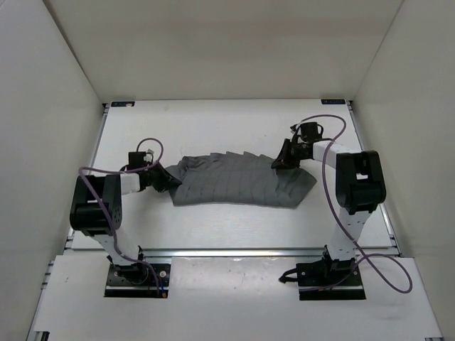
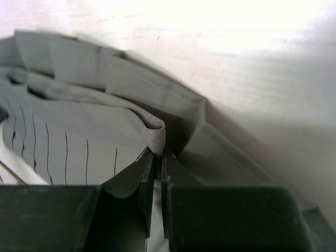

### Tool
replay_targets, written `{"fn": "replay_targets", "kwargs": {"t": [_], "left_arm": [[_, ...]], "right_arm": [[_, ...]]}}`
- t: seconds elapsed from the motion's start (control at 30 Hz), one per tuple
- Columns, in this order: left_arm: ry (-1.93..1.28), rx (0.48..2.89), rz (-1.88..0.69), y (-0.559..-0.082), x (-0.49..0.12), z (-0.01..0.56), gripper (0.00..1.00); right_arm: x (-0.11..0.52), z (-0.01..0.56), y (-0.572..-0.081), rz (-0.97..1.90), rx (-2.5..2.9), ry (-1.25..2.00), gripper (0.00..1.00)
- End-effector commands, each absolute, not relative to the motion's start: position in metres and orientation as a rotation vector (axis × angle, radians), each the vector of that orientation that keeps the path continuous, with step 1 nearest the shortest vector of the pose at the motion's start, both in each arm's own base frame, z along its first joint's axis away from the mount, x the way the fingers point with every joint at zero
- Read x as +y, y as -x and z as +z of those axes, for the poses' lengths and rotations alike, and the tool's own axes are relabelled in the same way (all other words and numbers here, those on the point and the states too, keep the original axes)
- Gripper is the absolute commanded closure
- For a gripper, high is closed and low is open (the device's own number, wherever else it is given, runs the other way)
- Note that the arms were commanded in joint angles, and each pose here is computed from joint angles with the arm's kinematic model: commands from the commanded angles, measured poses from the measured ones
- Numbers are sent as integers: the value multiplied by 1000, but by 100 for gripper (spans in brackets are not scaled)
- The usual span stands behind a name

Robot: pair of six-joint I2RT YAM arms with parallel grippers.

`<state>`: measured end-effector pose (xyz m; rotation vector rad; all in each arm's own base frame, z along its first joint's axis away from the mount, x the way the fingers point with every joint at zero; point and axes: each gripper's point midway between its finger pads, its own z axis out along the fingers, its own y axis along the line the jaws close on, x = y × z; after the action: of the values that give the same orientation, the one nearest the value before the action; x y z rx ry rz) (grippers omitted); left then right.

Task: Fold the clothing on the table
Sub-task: Fold the skirt

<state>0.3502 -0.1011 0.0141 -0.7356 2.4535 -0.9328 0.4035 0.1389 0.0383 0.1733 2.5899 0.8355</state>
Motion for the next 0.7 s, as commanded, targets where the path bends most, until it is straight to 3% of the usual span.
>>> {"fn": "replay_targets", "kwargs": {"t": [0.0,0.07,0.13,0.2,0.23,0.27,0.37,0.5,0.57,0.67], "left_arm": [[713,2440,-766,-342,-86,15,100],[665,2462,-773,-346,-99,23,100],[643,2431,-828,-356,-107,41,92],[630,2393,-870,-361,-114,55,60],[620,2353,-900,-365,-117,70,53],[613,2318,-917,-367,-117,81,51],[592,2245,-928,-371,-113,114,48],[536,2236,-890,-364,-108,137,47],[507,2289,-855,-347,-110,128,46],[479,2338,-839,-318,-123,106,46]], "right_arm": [[123,45,-424,686,2585,-145,100],[121,44,-426,594,2608,-142,100],[122,50,-433,544,2619,-109,100],[123,62,-442,542,2608,-83,100],[125,76,-449,552,2587,-48,97],[127,81,-446,557,2598,-38,86],[126,120,-449,456,2530,-17,65],[107,154,-425,390,2440,-76,50],[88,132,-395,362,2498,-198,44],[70,119,-361,401,2491,-351,44]]}}
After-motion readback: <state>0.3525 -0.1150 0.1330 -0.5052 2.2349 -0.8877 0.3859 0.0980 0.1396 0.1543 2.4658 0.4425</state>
